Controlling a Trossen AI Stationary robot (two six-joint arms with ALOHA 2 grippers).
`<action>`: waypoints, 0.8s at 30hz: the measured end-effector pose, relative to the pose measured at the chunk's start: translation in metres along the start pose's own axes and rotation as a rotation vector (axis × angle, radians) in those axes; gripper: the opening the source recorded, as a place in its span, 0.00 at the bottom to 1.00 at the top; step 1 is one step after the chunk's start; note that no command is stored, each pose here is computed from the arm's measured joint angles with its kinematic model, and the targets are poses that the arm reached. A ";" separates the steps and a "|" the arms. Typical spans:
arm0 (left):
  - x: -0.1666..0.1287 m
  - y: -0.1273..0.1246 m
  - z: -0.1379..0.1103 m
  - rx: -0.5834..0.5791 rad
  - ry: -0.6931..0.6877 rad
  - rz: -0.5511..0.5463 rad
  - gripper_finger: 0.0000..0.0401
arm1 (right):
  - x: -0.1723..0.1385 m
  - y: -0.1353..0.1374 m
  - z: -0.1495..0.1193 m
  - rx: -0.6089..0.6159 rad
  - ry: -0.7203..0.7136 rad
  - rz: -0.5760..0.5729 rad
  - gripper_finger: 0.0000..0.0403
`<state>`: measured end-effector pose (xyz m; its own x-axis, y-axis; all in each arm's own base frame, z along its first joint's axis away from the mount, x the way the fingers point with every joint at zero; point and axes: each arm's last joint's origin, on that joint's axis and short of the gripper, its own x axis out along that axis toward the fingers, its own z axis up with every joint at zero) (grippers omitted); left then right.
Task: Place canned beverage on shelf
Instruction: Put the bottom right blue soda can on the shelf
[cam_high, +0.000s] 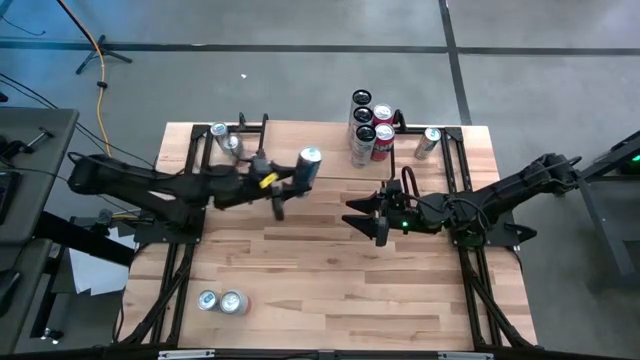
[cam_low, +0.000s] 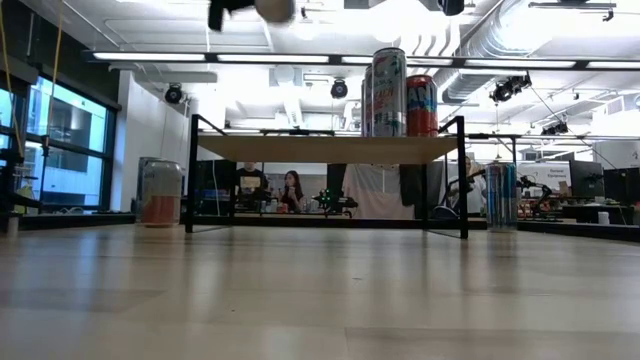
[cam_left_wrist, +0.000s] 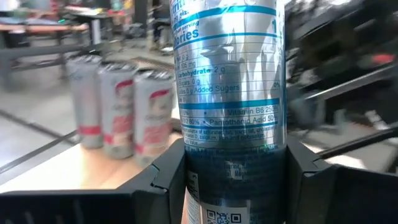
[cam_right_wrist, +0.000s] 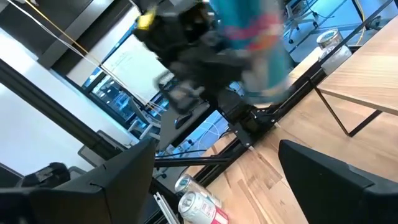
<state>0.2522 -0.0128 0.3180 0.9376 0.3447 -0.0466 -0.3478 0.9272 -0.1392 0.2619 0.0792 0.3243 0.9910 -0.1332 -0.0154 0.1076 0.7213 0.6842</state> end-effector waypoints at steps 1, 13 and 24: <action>0.008 0.002 -0.005 0.007 0.014 0.019 0.32 | 0.000 0.000 0.000 0.001 0.000 0.000 0.81; 0.051 0.034 -0.050 -0.074 -0.099 0.207 0.35 | -0.007 0.010 -0.008 0.017 -0.007 0.017 0.81; 0.055 0.066 -0.081 0.002 -0.100 0.390 0.35 | -0.009 0.013 -0.009 0.064 -0.027 0.008 0.81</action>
<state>0.2813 0.0559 0.2262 0.7300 0.6835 0.0004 -0.6778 0.7240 -0.1283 0.2553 0.0954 0.3269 0.9892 -0.1461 0.0096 0.0930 0.6777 0.7295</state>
